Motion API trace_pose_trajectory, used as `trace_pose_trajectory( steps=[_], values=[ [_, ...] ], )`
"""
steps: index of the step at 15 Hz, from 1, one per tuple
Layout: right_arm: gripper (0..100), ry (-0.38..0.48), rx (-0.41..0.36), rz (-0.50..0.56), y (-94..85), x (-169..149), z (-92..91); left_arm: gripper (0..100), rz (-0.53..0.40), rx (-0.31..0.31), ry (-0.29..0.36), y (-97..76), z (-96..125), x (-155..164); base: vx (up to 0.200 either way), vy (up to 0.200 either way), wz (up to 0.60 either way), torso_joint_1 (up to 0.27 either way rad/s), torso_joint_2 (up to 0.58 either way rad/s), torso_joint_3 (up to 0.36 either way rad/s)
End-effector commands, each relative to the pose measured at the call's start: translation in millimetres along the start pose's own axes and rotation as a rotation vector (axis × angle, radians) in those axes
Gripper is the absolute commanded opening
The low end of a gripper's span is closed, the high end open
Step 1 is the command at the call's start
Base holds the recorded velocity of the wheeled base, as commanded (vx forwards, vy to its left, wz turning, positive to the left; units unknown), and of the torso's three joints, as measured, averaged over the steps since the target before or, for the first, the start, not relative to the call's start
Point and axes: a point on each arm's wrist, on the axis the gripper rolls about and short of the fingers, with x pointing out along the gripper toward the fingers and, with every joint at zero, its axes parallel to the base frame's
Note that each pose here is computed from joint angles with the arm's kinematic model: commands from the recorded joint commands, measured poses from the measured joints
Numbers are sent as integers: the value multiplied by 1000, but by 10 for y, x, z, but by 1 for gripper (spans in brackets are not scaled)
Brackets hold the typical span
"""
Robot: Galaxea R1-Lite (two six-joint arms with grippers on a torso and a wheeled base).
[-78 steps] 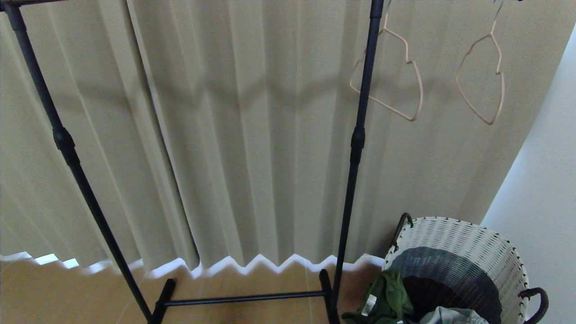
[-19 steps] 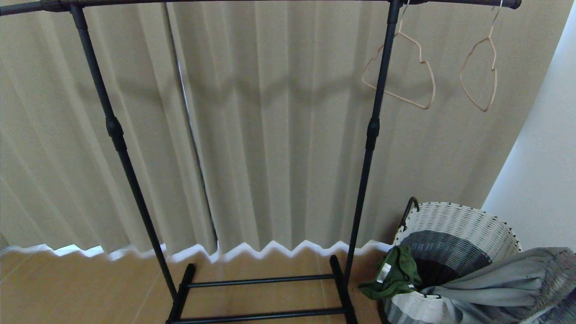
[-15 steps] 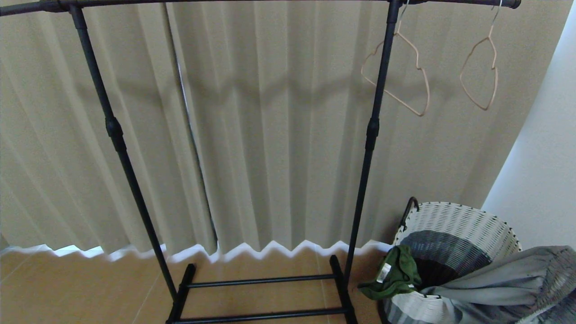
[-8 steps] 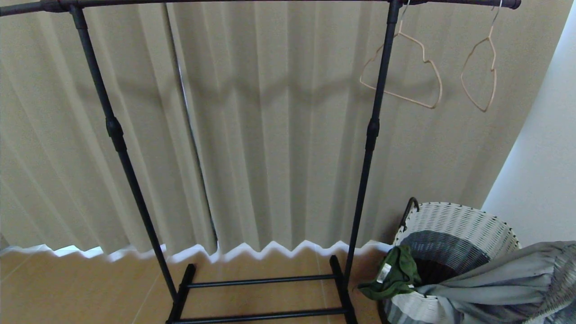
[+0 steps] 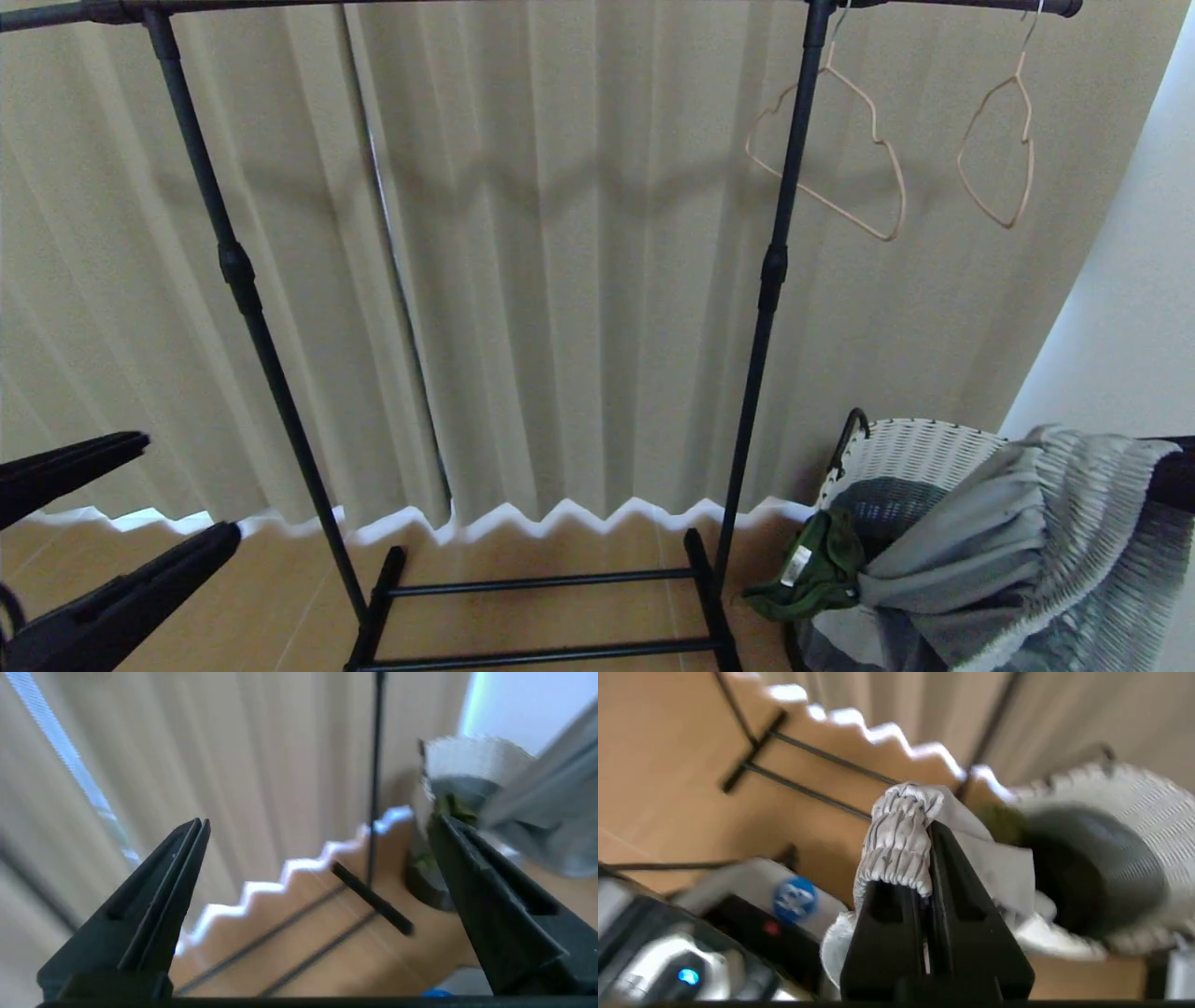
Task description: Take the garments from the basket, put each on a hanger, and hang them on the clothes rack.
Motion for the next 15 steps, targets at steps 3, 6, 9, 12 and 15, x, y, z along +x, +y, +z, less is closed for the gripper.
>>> trace_pose_trajectory(
  steps=[3, 6, 9, 12, 15],
  values=[
    [0, -43, -6, 31, 99, 210, 240, 100, -186, -59, 164, -4, 59, 952, 0, 0, 0, 0, 0, 0],
    [0, -86, -7, 53, 144, 285, 310, 100, -269, -133, 223, -484, 4, 1375, 0, 0, 0, 0, 0, 0],
    [0, -134, -20, 96, 217, 262, 350, 100, -350, -148, 318, -956, -161, 1632, 0, 0, 0, 0, 0, 0],
    [0, -157, -18, 103, 225, 243, 378, 100, -385, -195, 349, -1278, -329, 1842, 0, 0, 0, 0, 0, 0],
    [0, -202, -14, 114, 236, 215, 419, 100, -371, -199, 339, -1633, -547, 2152, 0, 0, 0, 0, 0, 0]
  ],
)
